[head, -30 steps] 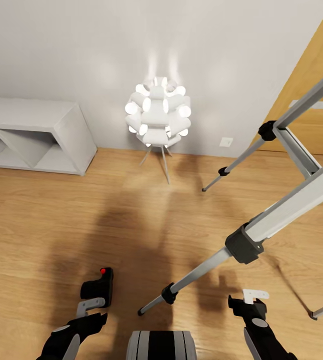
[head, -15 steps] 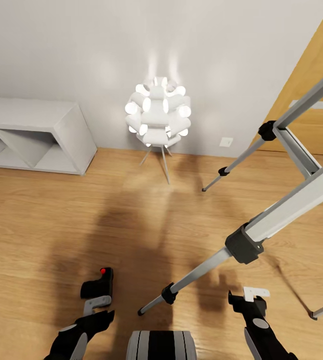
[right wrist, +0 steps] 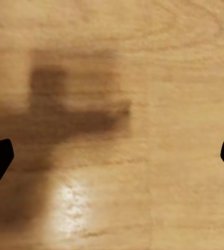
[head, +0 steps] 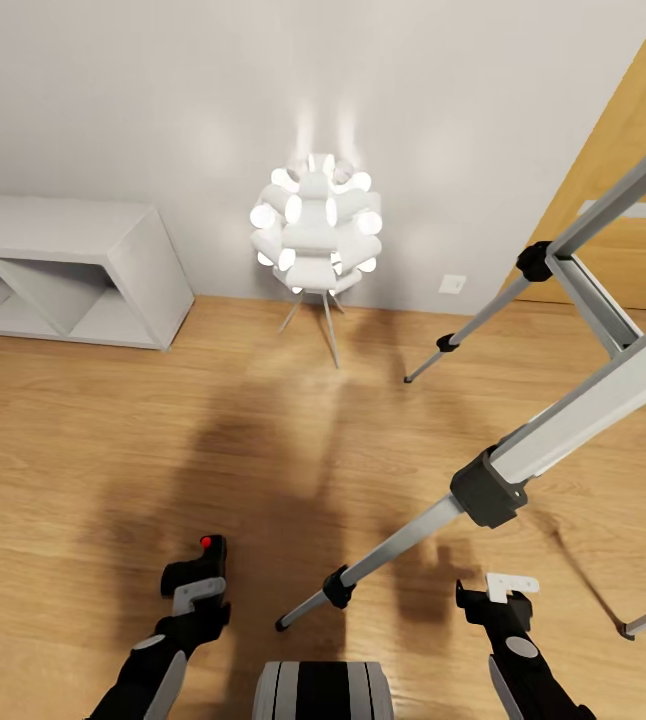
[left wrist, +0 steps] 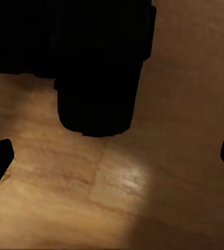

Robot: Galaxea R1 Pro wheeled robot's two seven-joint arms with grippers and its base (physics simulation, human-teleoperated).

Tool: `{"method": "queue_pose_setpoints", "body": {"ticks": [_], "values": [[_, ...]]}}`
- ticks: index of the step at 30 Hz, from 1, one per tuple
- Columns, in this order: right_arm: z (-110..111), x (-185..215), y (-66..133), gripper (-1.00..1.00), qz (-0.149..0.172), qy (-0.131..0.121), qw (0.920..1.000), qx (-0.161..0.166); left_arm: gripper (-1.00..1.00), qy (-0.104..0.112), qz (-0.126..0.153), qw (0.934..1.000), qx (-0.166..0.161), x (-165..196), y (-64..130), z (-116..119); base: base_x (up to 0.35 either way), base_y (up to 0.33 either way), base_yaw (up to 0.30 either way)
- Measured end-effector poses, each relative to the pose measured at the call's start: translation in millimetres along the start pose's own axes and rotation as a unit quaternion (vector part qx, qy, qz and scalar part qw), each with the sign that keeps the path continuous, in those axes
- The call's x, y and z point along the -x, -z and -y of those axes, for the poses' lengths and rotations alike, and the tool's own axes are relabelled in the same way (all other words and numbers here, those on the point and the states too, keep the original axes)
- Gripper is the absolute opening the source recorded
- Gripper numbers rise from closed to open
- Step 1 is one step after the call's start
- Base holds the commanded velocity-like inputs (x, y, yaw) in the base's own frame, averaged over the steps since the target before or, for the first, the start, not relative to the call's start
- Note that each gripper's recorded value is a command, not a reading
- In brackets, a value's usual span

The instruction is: Attach the digital camera to the camera tripod in the bedroom.

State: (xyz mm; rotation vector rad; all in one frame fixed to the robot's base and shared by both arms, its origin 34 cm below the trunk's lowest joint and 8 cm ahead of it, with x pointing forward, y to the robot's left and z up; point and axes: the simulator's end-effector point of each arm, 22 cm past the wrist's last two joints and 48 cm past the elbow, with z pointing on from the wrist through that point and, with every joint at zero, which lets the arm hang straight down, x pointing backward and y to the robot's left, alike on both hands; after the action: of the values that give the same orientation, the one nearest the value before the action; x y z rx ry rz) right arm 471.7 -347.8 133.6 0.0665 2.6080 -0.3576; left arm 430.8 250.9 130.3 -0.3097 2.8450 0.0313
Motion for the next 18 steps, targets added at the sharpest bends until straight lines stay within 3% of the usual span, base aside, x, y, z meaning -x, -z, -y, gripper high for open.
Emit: {"method": "queue_pose_setpoints", "body": {"ticks": [9,18], "values": [[-0.5,0.0,0.1,1.0,0.0,0.0,1.0,0.0,1.0,-0.024,0.018,0.9995,0.012,6.6,-4.1,-5.2,0.0,0.0,0.0],[-0.7,0.0,0.1,1.0,0.0,0.0,1.0,0.001,1.0,-0.051,0.015,0.9983,0.022,0.8,-5.8,-9.8,0.0,0.0,0.0]]}}
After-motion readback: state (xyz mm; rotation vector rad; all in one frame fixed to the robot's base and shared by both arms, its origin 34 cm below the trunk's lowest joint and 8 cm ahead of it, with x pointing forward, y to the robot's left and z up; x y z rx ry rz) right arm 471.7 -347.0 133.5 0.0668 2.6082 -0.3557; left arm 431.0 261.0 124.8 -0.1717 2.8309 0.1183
